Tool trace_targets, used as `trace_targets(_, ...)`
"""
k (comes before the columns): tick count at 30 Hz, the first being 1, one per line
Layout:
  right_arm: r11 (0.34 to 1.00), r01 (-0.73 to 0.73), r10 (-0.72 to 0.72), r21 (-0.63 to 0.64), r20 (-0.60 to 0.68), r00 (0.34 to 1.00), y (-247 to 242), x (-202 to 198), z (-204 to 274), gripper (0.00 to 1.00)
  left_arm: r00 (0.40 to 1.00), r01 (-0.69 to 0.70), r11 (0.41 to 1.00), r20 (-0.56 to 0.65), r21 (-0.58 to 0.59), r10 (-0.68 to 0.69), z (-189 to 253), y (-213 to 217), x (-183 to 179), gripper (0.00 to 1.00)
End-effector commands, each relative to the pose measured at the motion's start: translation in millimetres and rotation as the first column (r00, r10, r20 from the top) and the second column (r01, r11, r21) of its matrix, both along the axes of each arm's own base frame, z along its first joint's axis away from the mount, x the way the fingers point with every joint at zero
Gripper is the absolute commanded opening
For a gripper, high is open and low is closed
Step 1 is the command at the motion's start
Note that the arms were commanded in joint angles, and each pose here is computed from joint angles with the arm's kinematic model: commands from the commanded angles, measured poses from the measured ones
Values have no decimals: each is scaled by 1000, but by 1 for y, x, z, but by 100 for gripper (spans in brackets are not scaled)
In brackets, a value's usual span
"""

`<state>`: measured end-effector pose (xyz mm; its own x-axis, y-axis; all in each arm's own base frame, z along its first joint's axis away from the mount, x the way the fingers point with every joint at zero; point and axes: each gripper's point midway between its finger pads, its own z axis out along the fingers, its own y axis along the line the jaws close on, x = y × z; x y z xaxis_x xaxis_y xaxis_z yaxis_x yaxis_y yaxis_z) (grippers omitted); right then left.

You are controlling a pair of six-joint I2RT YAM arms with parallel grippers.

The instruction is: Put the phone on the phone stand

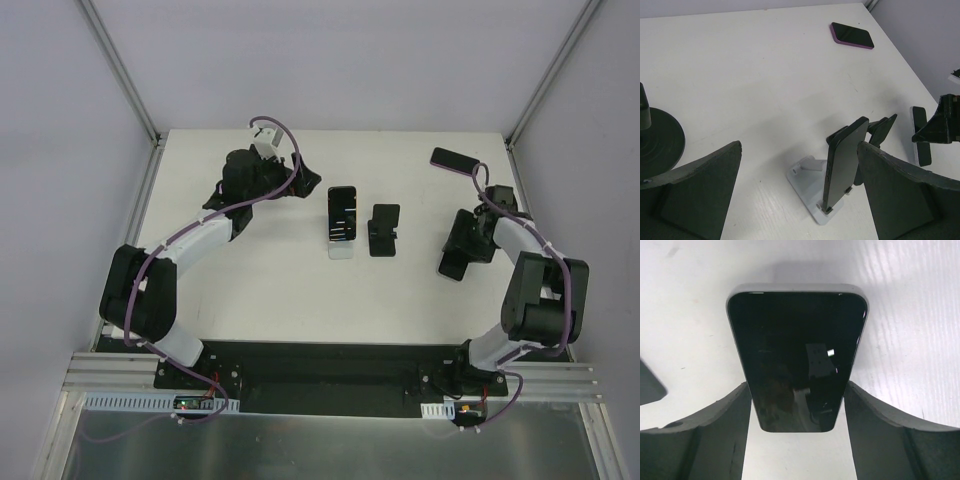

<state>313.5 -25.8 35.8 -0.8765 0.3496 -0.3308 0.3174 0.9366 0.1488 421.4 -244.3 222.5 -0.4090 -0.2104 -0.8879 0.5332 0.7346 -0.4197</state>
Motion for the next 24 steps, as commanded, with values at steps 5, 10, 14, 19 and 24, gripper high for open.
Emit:
trace_targets(5, 997, -53, 71, -56, 390, 918, 28, 42, 71, 1, 999, -3, 1000, 51, -26, 5, 20, 1, 10, 96)
trace_targets(10, 988, -110, 150, -107, 519, 842, 56, 47, 100, 1, 999, -8, 1000, 50, -27, 9, 20, 3, 9, 97)
trace_targets(14, 979, -125, 198, -161, 608, 769, 73, 50, 123, 1, 999, -5, 999, 48, -35, 6, 20, 2, 10, 97)
trace_targets(19, 970, -103, 230, -218, 713, 663, 97, 53, 165, 1, 999, -8, 999, 45, -35, 10, 19, 3, 11, 97)
trace_targets(24, 967, -122, 253, -224, 794, 553, 139, 57, 194, 1, 998, -29, 999, 46, -44, 31, 18, 7, 12, 96)
